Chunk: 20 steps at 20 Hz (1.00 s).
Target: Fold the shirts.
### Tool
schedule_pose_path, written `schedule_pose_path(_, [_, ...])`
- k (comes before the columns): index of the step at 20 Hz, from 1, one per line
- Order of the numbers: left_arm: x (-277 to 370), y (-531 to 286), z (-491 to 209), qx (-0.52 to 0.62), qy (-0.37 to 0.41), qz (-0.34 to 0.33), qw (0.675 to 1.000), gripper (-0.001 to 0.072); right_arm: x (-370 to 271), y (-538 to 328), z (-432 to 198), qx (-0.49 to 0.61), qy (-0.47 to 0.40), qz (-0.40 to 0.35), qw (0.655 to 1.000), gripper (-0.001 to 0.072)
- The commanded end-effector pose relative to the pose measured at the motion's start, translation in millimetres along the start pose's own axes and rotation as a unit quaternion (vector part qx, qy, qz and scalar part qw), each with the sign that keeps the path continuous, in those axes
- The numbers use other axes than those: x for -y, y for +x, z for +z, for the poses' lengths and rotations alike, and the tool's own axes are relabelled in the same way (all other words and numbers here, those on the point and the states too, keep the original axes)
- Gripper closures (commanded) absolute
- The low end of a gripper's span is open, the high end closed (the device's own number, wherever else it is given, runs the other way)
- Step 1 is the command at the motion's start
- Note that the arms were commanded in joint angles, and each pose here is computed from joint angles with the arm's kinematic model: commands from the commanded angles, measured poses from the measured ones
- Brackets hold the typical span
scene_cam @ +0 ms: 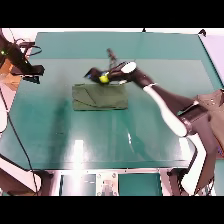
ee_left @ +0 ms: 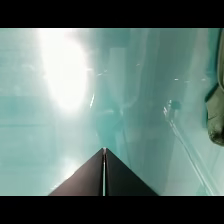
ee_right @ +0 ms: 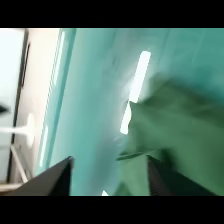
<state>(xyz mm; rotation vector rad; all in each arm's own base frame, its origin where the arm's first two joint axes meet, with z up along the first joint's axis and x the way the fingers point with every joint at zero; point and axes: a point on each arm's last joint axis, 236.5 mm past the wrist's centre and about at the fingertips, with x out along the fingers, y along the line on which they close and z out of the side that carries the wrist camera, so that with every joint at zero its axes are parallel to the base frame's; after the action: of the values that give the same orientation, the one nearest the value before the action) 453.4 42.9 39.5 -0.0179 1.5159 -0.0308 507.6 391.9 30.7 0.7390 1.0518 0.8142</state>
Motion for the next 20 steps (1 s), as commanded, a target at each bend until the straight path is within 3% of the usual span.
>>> schedule_pose_path(1, [-3, -1, -1, 0.001, 0.005, -0.011, 1.000, 0.0683, 48, -96, 23, -0.041, 0.030, -0.038, 0.998, 0.0237])
schedule_pose_path(5, [-3, -1, -2, 0.000, 0.004, -0.011, 1.000, 0.0683, 143, -165, 5, -0.086, 0.103, -0.167, 0.977, 0.0143])
schedule_pose_path(10, [-1, -1, -6, -0.011, 0.000, -0.014, 1.000, 0.0683, 179, -127, -53, -0.119, 0.140, -0.183, 0.966, 0.0142])
schedule_pose_path(15, [1, -1, -5, -0.009, -0.009, -0.019, 1.000, 0.0683, 162, -65, -75, -0.119, 0.140, -0.146, 0.972, 0.0162])
schedule_pose_path(16, [4, -1, -6, -0.010, -0.009, -0.025, 1.000, 0.0683, 157, -59, -75, -0.115, 0.143, -0.136, 0.974, 0.0335])
schedule_pose_path(17, [7, -1, -6, -0.010, -0.010, -0.032, 0.999, 0.0683, 148, -56, -71, -0.111, 0.138, -0.117, 0.977, 0.0697])
schedule_pose_path(20, [22, -3, -4, -0.005, -0.004, -0.063, 0.998, 0.0683, 115, -77, -36, -0.085, 0.118, -0.086, 0.986, 0.0700])
